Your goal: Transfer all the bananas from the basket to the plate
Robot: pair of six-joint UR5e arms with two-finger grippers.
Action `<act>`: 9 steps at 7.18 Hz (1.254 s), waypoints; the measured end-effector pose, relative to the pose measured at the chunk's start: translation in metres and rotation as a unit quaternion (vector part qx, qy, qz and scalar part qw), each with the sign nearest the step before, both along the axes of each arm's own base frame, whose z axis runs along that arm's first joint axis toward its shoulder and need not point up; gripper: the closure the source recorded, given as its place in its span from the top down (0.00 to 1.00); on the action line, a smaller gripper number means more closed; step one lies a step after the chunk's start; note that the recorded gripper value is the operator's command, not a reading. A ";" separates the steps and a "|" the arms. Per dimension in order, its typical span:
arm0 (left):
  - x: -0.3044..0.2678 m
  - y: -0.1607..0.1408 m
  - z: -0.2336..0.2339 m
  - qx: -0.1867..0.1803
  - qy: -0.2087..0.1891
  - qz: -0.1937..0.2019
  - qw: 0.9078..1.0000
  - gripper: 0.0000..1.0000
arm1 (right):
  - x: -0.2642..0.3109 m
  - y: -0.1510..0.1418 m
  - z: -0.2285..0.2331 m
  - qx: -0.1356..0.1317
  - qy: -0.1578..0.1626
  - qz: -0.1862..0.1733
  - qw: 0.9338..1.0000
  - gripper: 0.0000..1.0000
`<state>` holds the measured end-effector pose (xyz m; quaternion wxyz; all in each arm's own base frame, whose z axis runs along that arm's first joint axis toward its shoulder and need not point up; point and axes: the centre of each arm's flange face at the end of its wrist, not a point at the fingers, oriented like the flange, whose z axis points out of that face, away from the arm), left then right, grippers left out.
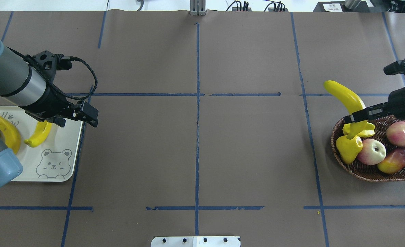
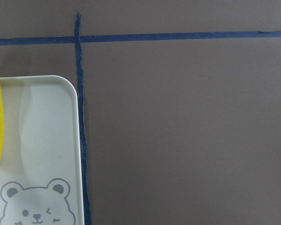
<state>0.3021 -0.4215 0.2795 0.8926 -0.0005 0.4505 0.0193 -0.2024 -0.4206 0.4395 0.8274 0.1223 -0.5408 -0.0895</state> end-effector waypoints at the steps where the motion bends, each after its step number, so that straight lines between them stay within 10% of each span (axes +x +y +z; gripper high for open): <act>1: 0.001 0.003 -0.006 -0.004 0.009 -0.007 1.000 1.00 | -0.027 0.000 -0.027 -0.013 -0.026 0.002 1.000 0.03; 9: 0.001 0.006 -0.056 -0.059 0.111 -0.091 0.988 1.00 | -0.184 0.034 -0.169 -0.050 -0.159 0.054 0.984 0.02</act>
